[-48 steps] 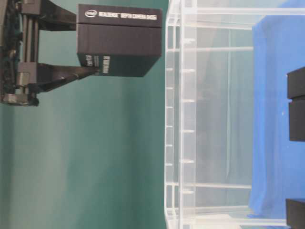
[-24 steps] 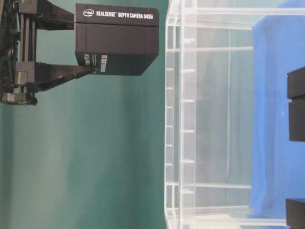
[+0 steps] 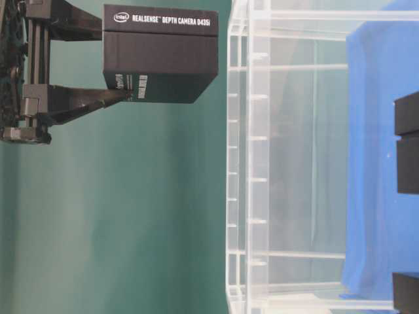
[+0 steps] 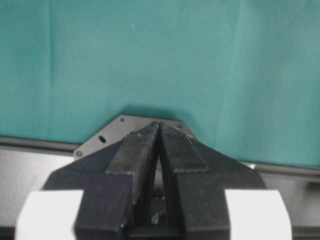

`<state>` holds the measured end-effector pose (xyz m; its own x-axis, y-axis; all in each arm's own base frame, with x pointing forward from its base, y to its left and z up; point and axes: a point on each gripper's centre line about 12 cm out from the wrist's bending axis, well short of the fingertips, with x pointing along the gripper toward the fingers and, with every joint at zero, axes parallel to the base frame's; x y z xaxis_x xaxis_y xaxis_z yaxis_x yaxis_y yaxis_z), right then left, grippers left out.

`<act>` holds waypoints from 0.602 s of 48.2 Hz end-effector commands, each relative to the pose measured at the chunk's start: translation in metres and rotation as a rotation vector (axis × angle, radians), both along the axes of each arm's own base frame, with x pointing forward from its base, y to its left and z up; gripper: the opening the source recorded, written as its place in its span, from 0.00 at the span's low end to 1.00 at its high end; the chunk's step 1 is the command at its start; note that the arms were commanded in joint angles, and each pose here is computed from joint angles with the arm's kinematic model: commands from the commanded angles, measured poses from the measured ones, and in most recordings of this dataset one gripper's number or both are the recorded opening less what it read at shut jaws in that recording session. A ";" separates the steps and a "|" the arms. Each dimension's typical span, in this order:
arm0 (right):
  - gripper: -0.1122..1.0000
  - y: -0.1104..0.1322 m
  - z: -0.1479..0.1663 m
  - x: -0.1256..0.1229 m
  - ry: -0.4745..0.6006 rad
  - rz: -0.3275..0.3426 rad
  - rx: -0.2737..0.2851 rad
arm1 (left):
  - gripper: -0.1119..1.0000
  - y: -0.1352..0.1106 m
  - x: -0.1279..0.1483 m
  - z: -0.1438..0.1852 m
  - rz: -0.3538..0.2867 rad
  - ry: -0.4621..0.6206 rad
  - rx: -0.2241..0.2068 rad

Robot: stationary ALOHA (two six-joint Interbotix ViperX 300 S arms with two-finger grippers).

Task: Take the box out of the case with the right arm.
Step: 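Lift the box straight up out of the case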

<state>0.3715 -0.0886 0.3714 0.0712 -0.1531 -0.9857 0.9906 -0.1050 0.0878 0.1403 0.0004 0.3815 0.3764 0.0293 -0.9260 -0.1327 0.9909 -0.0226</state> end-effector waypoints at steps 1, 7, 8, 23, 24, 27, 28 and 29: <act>0.69 0.002 0.023 -0.009 -0.059 0.001 -0.016 | 0.10 0.001 0.001 0.004 0.001 -0.012 0.003; 0.69 0.002 0.023 -0.009 -0.059 0.003 -0.016 | 0.10 0.001 0.001 0.004 0.003 -0.012 0.003; 0.69 0.002 0.023 -0.009 -0.059 0.003 -0.016 | 0.10 0.001 0.001 0.003 0.003 -0.011 0.003; 0.69 0.002 0.023 -0.009 -0.057 0.004 -0.016 | 0.10 0.001 0.001 0.003 0.003 -0.011 0.003; 0.69 0.002 0.022 -0.010 -0.056 0.003 -0.016 | 0.10 0.001 0.001 0.004 0.003 -0.012 0.003; 0.69 0.002 0.023 -0.009 -0.057 0.004 -0.016 | 0.10 0.001 0.001 0.004 0.001 -0.012 0.003; 0.69 0.003 0.023 -0.009 -0.057 0.006 -0.016 | 0.10 0.001 0.001 0.004 0.003 -0.012 0.003; 0.69 0.004 0.023 -0.009 -0.058 0.007 -0.016 | 0.10 0.001 0.001 0.004 0.001 -0.012 0.003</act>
